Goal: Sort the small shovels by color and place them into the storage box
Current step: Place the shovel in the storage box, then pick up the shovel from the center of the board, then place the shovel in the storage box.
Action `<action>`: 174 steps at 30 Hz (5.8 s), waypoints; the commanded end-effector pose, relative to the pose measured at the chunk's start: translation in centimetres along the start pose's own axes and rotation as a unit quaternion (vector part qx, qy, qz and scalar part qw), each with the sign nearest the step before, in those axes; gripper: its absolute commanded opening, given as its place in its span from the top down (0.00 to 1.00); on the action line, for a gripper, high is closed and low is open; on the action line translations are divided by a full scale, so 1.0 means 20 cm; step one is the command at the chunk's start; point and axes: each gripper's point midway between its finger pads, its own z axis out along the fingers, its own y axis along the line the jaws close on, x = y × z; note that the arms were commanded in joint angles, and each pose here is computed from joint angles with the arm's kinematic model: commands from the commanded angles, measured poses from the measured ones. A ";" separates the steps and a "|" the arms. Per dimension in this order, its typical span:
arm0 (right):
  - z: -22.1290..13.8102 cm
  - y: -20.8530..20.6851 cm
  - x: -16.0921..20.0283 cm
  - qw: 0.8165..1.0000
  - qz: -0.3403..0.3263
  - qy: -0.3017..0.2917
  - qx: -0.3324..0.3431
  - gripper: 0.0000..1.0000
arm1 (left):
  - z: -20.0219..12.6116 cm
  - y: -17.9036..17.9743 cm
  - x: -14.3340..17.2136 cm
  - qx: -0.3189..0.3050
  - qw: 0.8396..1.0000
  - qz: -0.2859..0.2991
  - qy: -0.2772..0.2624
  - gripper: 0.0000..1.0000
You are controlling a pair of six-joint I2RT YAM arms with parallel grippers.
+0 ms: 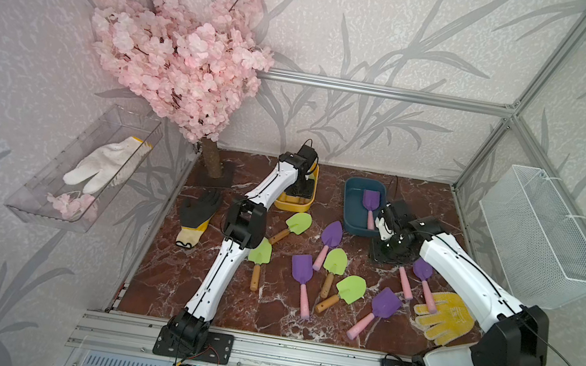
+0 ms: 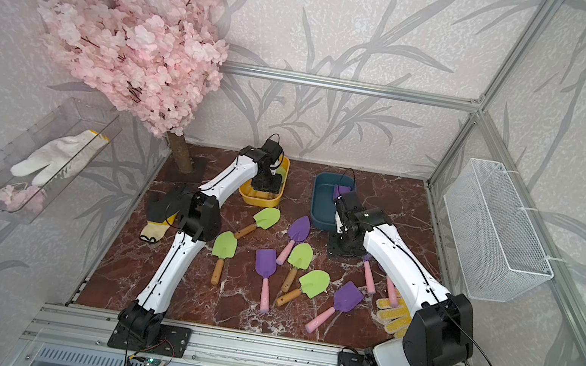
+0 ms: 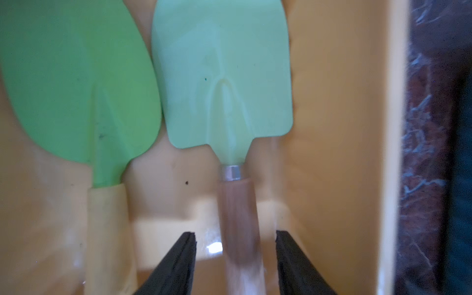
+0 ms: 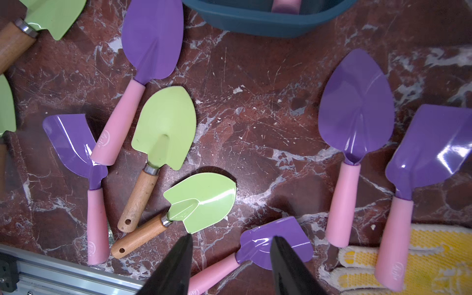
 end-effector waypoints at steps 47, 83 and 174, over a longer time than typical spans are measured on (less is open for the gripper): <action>0.24 -0.61 0.24 0.965 0.247 0.050 0.072 0.45 | -1.25 0.01 1.04 -0.023 0.993 -0.045 -0.110 0.33; 0.49 -0.70 0.29 0.958 0.255 0.078 0.110 0.45 | -1.22 0.05 1.15 -0.014 0.992 -0.070 -0.106 0.33; -0.09 -0.41 -0.25 0.986 0.125 -0.088 0.069 0.80 | -1.22 -0.02 1.15 0.001 0.992 -0.068 -0.109 0.32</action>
